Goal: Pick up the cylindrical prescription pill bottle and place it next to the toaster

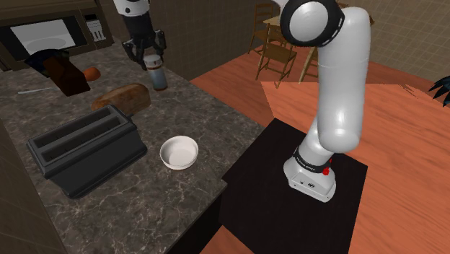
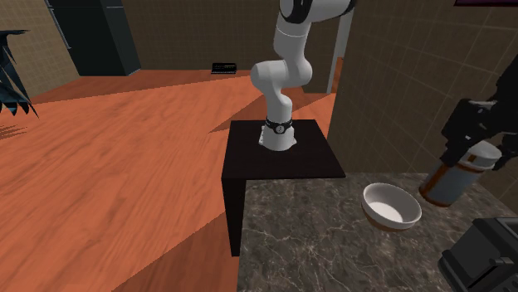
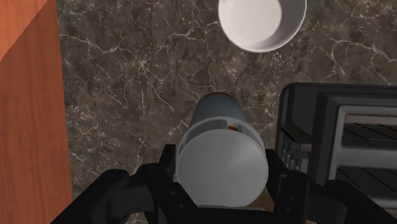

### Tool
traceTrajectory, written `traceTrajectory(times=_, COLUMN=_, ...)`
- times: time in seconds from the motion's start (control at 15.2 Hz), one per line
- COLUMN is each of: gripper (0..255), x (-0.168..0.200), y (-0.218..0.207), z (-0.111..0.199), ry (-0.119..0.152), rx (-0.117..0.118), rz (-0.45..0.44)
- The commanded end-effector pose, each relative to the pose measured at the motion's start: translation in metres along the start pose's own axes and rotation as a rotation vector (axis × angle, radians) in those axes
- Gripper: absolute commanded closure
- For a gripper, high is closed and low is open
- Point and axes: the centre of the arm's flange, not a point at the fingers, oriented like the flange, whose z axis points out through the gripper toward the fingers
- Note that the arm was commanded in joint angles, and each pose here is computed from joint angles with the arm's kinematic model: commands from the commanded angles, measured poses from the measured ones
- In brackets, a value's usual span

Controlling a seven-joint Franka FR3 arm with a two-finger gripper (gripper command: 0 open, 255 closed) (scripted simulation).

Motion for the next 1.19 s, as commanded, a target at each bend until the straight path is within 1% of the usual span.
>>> traceTrajectory(times=0.0, gripper=255, x=0.012, y=-0.025, z=-0.004, ry=0.000, rx=0.000, rz=0.002)
traceTrajectory(times=0.2, gripper=255, x=0.033, y=-0.059, z=-0.008, ry=0.000, rx=0.000, rz=0.001)
traceTrajectory(times=1.12, gripper=255, x=0.037, y=-0.065, z=0.066, ry=0.000, rx=0.000, rz=0.001)
